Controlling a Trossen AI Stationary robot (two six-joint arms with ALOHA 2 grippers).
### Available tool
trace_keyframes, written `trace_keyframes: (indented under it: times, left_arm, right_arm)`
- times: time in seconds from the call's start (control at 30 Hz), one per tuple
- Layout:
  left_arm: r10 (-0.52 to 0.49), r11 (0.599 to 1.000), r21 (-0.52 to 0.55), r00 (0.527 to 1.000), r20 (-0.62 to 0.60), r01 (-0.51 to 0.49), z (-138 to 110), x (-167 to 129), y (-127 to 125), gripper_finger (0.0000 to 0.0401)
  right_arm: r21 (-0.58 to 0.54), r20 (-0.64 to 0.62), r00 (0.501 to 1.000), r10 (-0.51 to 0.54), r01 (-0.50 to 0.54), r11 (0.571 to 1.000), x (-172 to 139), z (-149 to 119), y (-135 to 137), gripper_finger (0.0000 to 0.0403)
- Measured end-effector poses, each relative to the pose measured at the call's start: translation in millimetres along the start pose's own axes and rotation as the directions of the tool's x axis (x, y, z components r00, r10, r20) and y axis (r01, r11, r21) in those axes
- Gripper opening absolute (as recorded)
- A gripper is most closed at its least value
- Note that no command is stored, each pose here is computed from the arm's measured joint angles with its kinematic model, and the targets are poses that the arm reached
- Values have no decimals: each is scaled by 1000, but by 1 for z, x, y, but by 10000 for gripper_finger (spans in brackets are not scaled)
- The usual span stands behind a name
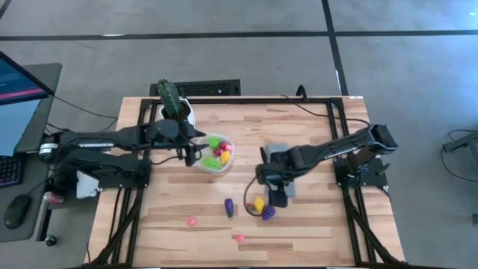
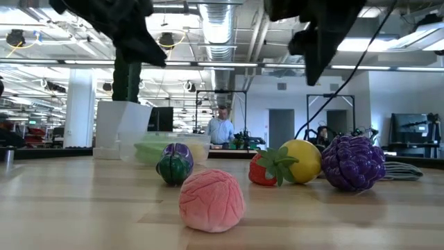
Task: Pick and placing Produce into tupperware
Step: Put the blue grapes into the transparent container
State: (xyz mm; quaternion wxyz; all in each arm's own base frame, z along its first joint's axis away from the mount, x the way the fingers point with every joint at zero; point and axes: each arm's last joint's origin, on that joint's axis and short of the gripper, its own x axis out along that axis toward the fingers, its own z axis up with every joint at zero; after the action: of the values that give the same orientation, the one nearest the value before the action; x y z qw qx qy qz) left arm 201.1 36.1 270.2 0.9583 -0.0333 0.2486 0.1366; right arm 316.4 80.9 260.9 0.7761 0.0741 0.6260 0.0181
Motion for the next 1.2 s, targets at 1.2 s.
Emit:
trace_keyframes:
  times: [1.2]
  left_arm:
    - [-10,1000,-29,999,-35,9,-10,-38,-4,199]
  right_arm:
    - [-293,169,981,92,-39,955,68,-48,59,322]
